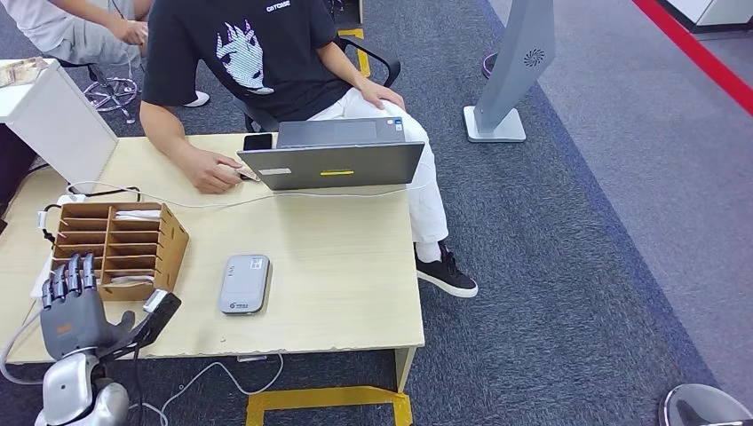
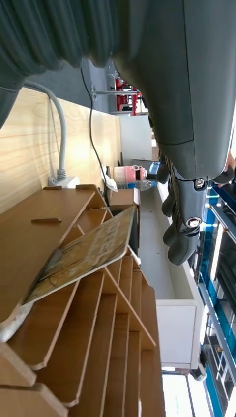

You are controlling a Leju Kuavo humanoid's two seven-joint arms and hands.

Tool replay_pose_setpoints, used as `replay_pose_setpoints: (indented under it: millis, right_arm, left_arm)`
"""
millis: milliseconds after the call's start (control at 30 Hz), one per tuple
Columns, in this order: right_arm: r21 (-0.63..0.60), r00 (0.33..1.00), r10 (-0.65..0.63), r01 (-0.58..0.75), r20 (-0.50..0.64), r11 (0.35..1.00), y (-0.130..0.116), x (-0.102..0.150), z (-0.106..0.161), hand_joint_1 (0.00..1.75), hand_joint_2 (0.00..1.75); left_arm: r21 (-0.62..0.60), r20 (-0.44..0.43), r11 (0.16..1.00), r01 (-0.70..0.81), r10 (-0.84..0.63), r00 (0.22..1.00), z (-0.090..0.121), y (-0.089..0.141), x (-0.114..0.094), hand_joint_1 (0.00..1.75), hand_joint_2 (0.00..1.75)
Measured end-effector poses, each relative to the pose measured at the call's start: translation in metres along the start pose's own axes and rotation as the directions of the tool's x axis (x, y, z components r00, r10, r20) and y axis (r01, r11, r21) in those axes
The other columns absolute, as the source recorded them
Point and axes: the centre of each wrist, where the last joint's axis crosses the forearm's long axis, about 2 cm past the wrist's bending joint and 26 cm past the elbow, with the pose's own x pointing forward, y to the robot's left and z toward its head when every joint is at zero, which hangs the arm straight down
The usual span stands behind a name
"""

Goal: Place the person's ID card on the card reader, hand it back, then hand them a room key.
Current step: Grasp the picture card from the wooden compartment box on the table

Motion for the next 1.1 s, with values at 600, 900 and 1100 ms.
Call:
replay_pose_setpoints:
  millis: [600, 900, 1100]
  right_arm:
    - [0.000, 0.999, -0.043, 0.043, 0.008, 0.999, -0.003, 0.006, -0.001, 0.00, 1.75]
    - [0.000, 0.999, -0.046, 0.046, 0.011, 0.999, -0.003, 0.007, -0.001, 0.00, 1.75]
    - [0.000, 0.999, -0.047, 0.047, 0.012, 0.999, -0.003, 0.007, -0.001, 0.00, 1.75]
  left_arm:
    - [0.003, 0.033, 1.000, 0.008, -0.008, 0.999, -0.018, 0.002, 0.013, 1.75, 1.75]
    - [0.007, 0.033, 1.000, -0.009, 0.008, 0.999, -0.018, 0.001, 0.015, 1.75, 1.75]
    - [0.019, 0.024, 1.000, -0.006, 0.006, 1.000, -0.018, 0.001, 0.011, 1.75, 1.75]
